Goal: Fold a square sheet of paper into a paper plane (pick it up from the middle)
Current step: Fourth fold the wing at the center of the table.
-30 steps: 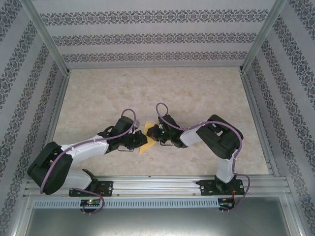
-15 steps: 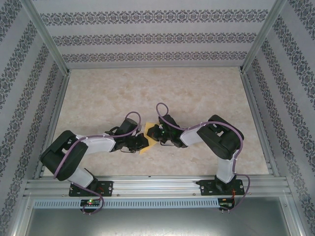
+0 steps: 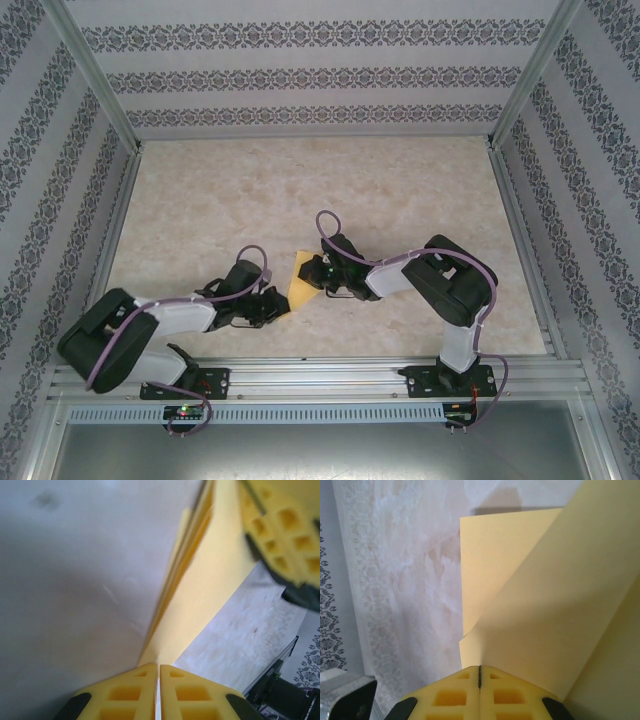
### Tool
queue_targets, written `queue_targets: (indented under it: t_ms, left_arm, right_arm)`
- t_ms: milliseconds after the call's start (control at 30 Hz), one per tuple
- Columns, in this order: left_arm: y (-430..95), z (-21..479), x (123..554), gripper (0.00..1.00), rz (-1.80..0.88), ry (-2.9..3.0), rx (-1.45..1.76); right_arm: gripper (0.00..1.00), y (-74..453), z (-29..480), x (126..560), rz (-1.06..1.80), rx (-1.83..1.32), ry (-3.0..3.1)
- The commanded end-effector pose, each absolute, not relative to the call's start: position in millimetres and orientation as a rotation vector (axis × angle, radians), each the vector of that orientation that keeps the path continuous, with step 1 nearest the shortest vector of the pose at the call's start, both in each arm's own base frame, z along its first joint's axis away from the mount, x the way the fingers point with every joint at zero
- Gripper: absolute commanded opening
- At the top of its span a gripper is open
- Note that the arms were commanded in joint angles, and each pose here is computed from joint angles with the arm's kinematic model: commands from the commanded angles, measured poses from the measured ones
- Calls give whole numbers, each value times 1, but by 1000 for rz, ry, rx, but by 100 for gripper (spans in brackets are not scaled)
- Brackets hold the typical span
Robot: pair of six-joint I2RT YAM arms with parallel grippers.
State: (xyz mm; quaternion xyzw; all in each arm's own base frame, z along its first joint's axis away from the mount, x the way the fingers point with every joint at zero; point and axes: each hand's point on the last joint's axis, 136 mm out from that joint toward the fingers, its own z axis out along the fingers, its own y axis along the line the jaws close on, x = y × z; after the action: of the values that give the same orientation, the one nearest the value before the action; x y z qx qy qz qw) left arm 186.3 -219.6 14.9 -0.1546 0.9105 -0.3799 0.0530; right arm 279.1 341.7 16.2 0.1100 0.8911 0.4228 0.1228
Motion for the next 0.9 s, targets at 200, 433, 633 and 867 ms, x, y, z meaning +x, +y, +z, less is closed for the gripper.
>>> queue_targets:
  t_ms: [200,433,633,867]
  left_arm:
    - [-181,31,159,18,-1005,2779,-539]
    - [-202,76,199,20,-1103,2607,-409]
    - [-232,75,229,17,-1188,2591,-368]
    - [-247,50,243,15,-1172,2664,-358]
  right_arm:
    - [7,307,-30,263,979,376,2759]
    - [7,309,-28,264,999,379,2753]
    - [7,309,-27,264,1001,378,2752]
    - [7,312,-27,264,1018,370,2751]
